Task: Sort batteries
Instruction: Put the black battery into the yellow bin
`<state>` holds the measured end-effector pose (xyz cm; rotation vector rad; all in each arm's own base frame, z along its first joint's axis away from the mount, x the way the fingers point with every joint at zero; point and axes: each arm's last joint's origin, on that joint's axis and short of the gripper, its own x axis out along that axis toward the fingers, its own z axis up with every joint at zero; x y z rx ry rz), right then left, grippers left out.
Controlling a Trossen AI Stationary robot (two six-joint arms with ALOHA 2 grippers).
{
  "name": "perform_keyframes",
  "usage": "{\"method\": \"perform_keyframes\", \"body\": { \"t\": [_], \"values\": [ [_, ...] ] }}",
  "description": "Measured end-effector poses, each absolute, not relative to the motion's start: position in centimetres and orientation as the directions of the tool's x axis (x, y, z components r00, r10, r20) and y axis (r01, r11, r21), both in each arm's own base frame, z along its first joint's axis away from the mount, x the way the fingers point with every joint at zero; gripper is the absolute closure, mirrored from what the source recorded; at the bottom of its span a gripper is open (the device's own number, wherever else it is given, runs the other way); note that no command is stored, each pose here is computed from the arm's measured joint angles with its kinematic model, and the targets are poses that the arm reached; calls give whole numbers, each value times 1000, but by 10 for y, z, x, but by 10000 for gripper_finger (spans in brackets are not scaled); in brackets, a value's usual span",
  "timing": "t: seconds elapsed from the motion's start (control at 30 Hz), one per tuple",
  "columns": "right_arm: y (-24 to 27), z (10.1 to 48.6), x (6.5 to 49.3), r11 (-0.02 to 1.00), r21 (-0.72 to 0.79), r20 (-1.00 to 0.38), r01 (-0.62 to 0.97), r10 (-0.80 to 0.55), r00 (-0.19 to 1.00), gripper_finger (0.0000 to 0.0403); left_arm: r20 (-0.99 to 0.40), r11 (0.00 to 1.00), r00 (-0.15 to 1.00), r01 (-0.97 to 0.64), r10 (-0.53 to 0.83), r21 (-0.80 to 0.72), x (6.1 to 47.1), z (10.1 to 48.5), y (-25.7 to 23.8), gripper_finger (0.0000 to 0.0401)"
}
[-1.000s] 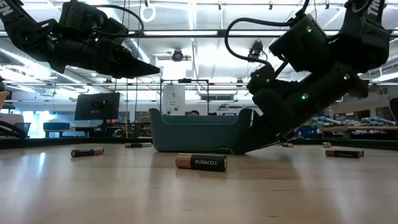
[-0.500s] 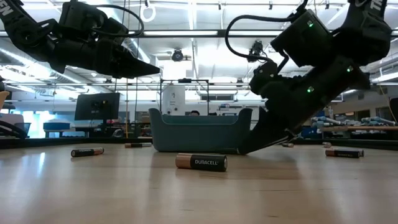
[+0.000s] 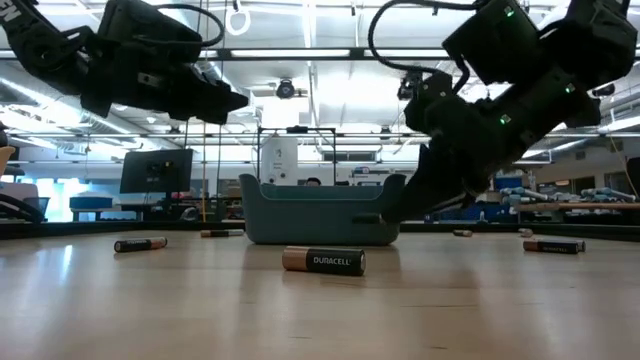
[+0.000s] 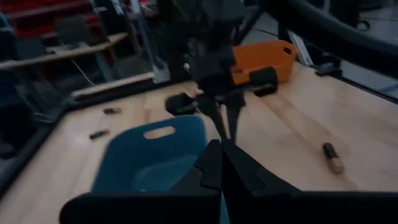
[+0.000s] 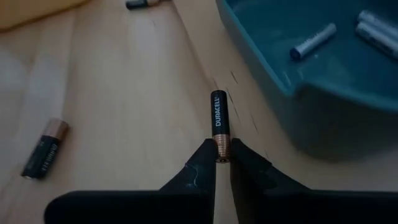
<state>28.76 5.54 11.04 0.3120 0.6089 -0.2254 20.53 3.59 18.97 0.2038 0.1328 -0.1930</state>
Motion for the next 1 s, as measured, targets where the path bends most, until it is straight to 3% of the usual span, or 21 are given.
{"method": "perform_keyframes", "body": {
  "t": [0.13, 0.33, 0.57, 1.0],
  "values": [
    [58, 118, 289, 931, 233, -567, 282, -105, 817, 365, -241, 957, 950, 240, -197, 165, 214, 196, 30, 379],
    [65, 137, 304, 952, 212, -506, 223, -88, 858, 365, -288, 945, 929, 287, -234, 158, 230, 202, 23, 324],
    [69, 165, 326, 978, 140, -429, 158, -84, 899, 365, -359, 951, 888, 309, -285, 8, 253, 193, 22, 272],
    [69, 182, 338, 988, 44, -415, 150, -118, 902, 365, -391, 931, 849, 362, -354, -57, 278, 188, 14, 246]
  ]
}}
